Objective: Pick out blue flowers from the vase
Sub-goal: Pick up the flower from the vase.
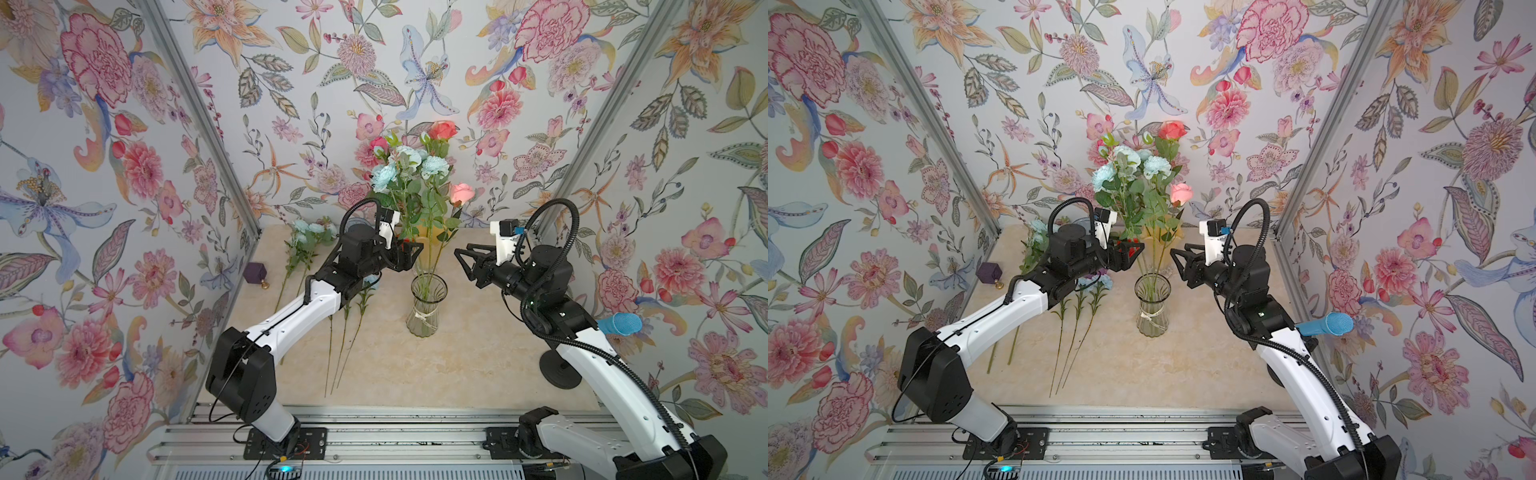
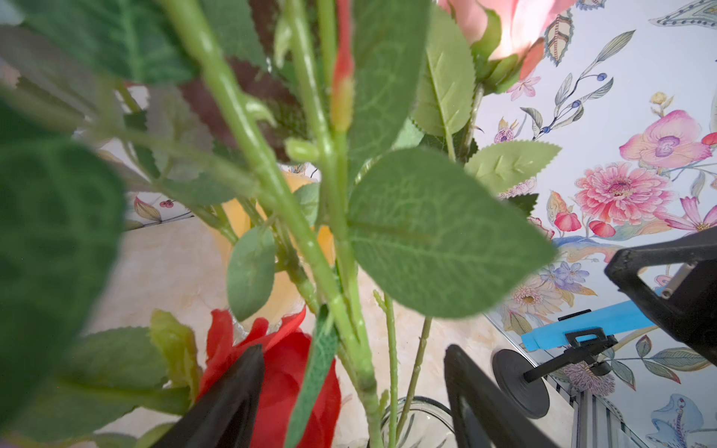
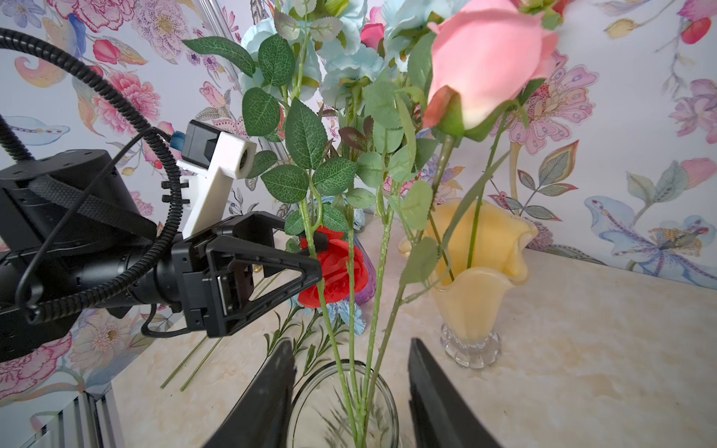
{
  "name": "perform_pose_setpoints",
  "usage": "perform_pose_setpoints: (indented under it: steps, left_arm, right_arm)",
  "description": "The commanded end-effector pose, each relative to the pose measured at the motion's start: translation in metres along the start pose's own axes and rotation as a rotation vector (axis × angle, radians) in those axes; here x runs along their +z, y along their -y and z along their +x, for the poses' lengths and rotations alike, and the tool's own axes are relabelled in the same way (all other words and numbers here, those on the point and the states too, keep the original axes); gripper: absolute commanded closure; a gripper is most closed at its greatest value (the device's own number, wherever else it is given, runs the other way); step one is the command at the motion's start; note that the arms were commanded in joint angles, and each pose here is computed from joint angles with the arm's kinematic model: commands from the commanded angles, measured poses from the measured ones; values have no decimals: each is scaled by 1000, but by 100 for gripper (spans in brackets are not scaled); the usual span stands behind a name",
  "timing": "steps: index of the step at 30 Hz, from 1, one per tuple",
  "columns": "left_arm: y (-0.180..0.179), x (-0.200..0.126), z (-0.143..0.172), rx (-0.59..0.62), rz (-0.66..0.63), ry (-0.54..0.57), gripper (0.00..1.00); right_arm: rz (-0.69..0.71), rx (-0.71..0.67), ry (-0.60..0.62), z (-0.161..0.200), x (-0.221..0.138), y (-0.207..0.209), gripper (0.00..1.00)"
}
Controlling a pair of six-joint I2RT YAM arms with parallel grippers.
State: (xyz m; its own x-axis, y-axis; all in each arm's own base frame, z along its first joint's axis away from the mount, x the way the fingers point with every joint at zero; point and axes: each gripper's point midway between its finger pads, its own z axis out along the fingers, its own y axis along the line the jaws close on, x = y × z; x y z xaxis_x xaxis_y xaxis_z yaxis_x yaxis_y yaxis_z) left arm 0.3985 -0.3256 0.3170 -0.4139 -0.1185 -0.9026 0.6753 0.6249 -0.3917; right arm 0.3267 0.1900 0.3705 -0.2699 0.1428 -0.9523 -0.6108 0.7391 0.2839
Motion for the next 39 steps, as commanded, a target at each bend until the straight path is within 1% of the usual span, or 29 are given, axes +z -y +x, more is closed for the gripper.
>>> perform_pose_setpoints:
  steps: [1, 5, 10, 13, 17, 21, 26, 31, 34, 37, 39]
  left_arm:
    - [18, -2, -16, -12, 100, 94, 32]
    - [22, -2, -20, -18, 124, 116, 42]
    - [30, -8, -22, 11, 133, 124, 62]
    - [29, -7, -18, 22, 127, 113, 64]
    - [23, -6, -15, 41, 91, 94, 56]
    - [21, -5, -13, 55, 76, 78, 55]
    - [24, -4, -12, 79, 70, 55, 64]
    - [26, -4, -12, 97, 60, 45, 82]
    - [30, -4, -14, 105, 62, 53, 89]
    - [35, -3, -17, 114, 70, 62, 93]
    - [39, -2, -19, 118, 78, 64, 95]
  right_arm:
    - [-28, 3, 19, -4, 4, -5, 53]
    - [-29, 3, 18, -4, 4, -5, 55]
    - [-32, 3, 22, -4, 4, -6, 55]
    - [-36, 6, 22, -4, 6, -7, 56]
    - [-36, 5, 20, -3, 6, -7, 56]
    - [-30, 1, 22, -4, 4, -6, 56]
    - [-25, 2, 19, -3, 6, -5, 56]
    - [-31, 3, 20, -4, 5, -6, 56]
    - [-43, 4, 29, -6, 3, -10, 56]
    - [-48, 4, 36, -8, 2, -12, 56]
    - [-53, 4, 38, -9, 2, -13, 56]
